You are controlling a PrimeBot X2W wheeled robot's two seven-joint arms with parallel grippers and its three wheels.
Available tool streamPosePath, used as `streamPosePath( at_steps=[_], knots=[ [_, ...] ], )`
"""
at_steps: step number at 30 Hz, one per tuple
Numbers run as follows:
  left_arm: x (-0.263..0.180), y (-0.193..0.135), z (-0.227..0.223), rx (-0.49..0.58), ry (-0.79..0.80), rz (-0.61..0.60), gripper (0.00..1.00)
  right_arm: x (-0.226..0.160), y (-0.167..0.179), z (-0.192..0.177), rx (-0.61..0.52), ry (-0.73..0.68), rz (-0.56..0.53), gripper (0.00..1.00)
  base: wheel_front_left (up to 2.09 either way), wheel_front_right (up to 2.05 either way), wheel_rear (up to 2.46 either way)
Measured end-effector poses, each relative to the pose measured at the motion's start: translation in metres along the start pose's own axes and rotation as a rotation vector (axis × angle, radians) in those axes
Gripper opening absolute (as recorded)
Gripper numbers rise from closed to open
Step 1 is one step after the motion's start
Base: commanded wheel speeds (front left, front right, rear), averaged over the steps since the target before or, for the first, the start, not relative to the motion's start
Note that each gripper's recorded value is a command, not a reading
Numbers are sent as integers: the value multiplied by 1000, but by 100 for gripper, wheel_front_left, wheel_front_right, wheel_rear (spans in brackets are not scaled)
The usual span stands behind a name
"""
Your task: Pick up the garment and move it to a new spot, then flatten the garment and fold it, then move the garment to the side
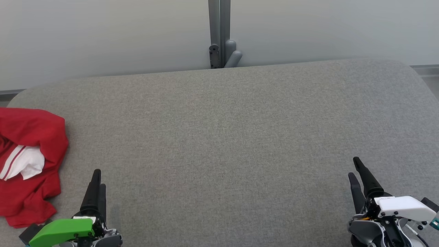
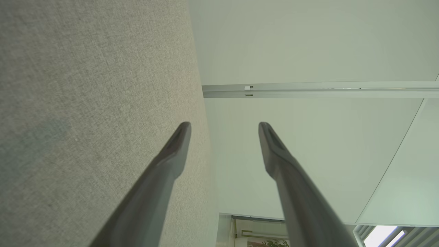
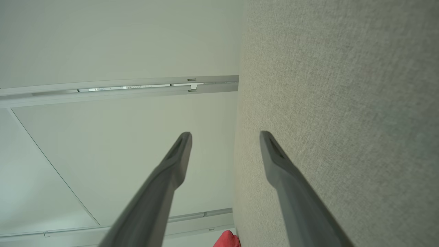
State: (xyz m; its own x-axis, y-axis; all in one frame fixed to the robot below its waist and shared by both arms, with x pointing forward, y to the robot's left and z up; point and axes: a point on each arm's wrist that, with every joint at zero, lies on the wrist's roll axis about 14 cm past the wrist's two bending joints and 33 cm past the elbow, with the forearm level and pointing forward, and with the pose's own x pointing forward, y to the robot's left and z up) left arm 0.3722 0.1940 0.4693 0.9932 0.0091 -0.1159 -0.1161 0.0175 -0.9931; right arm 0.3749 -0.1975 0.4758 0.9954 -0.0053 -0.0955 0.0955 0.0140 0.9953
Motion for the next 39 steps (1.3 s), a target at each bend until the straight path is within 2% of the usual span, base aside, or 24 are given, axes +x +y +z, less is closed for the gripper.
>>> streamPosePath(
  at_steps=[19,39],
  knots=[
    [2,3,-6,398,4,13,100,3,3,-9,-380,25,7,100,0,0,0],
    [2,0,-4,705,-18,-5,100,1,6,-13,-682,29,36,100,0,0,0]
  ],
)
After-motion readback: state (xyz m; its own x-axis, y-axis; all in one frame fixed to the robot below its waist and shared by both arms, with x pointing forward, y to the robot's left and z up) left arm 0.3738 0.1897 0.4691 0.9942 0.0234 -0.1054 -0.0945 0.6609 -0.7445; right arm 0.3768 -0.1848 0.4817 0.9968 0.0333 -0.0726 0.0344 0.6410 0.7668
